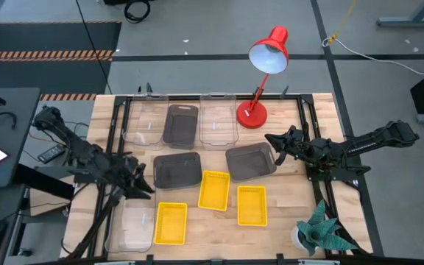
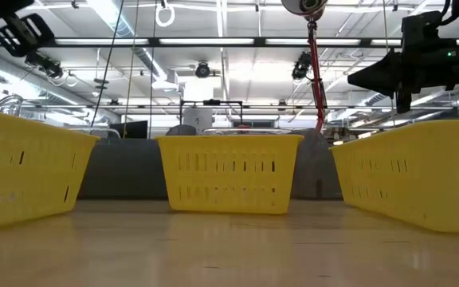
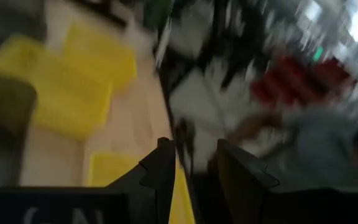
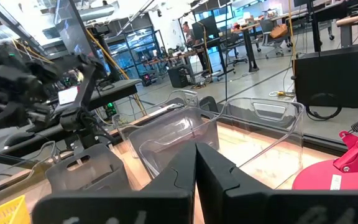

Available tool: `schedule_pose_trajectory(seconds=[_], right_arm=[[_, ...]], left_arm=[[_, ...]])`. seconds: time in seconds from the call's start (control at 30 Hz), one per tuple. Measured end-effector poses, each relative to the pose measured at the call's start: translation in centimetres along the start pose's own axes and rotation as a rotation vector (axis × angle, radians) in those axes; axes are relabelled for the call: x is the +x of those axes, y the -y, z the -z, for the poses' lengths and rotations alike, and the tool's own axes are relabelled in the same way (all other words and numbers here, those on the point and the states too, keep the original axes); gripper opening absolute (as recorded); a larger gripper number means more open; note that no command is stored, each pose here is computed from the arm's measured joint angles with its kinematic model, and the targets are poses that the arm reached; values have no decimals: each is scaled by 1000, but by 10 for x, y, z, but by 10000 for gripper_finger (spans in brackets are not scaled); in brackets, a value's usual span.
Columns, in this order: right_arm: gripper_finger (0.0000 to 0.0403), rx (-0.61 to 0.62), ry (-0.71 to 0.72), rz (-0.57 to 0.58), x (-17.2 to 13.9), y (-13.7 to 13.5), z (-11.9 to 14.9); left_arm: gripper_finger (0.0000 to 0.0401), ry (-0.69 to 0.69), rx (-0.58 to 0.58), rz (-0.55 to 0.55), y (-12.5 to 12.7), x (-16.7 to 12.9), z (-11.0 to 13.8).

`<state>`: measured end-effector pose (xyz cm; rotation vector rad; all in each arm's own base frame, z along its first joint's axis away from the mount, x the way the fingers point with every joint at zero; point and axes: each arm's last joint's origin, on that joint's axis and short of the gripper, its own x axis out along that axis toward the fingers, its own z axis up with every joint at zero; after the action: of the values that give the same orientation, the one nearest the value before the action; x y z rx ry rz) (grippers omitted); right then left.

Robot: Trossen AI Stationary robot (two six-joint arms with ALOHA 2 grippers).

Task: Stack baskets by color
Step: Stack the bottom transparent bin on top of the top left transparent bin

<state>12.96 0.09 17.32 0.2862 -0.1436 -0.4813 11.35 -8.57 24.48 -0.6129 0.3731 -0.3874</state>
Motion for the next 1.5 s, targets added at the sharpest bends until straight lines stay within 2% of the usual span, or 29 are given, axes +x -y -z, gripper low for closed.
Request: schedule_pose_trajectory(seconds=[0.1,0.23,0.5,0.67,0.9,1.17,1.37,1.5], right_arm=[[13,0,0,0,0,0,0],[13,1,1,0,0,0,0],[13,0,1,0,0,0,0],[13,0,1,0,0,0,0],[13,1,1,0,0,0,0],[13,0,0,0,0,0,0],[13,0,1,0,0,0,0],[13,0,1,0,0,0,0]], left_arm=[[125,-156,-24,6,15,16,0],[125,-273,-102,13,41,38,-7],[125,-561,-177,-336,74,72,-4],[125,-668,-211,-465,97,90,-1],[125,-759,-263,-625,126,104,11],[125,-774,-392,-690,151,115,36],[125,-780,-544,-720,165,113,42],[125,-804,-600,-732,167,111,43]])
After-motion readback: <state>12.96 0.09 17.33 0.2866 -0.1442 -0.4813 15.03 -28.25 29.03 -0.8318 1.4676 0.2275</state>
